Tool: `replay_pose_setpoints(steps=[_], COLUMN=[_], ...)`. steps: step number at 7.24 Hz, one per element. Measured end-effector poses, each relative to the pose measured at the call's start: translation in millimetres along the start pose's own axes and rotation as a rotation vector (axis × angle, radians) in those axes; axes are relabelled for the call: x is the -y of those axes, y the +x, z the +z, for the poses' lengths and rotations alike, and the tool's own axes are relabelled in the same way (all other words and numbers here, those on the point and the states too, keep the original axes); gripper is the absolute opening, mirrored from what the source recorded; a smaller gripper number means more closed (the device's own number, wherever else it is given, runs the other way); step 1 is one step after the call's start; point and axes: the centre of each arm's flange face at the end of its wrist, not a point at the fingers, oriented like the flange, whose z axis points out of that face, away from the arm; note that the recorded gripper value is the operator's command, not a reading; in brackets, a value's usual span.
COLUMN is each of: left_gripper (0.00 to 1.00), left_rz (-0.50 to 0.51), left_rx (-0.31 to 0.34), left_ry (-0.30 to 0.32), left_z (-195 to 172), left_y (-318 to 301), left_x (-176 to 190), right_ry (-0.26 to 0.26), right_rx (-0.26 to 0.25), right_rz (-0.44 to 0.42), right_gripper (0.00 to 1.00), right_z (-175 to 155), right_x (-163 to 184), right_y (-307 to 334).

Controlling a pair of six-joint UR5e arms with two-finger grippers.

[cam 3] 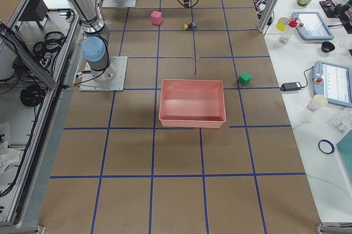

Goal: Align button upright
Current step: 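Reach the left gripper over the lying switch while the right arm withdraws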

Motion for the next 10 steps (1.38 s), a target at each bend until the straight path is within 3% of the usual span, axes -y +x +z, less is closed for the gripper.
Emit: replay_pose_setpoints(steps=[2, 5, 8, 10], left_gripper=[0.97, 0.94, 0.94, 0.94], left_rz=[-0.012, -0.08, -0.091, -0.119], left_rx=[-0.032, -0.125, -0.089, -0.06], left_ry=[-0.005, -0.076, -0.09, -0.111], left_z=[39.4, 76.6, 107.9, 136.9], left_y=[13.4, 51.3, 89.4, 105.2], left_x=[3.0, -8.2, -29.5, -40.4], right_ry=[0.013, 0.007, -0.007, 0.001], right_rx=[-0.022, -0.009, 0.03, 0.042], right_rz=[0.045, 0.059, 0.014, -0.019], right_gripper=[1.0, 1.0, 1.0, 1.0], right_z=[-6.2, -4.3, 3.9, 11.9], right_x=[-0.8, 2.5, 9.2, 41.0], right_y=[9.8, 16.0, 12.9, 18.9])
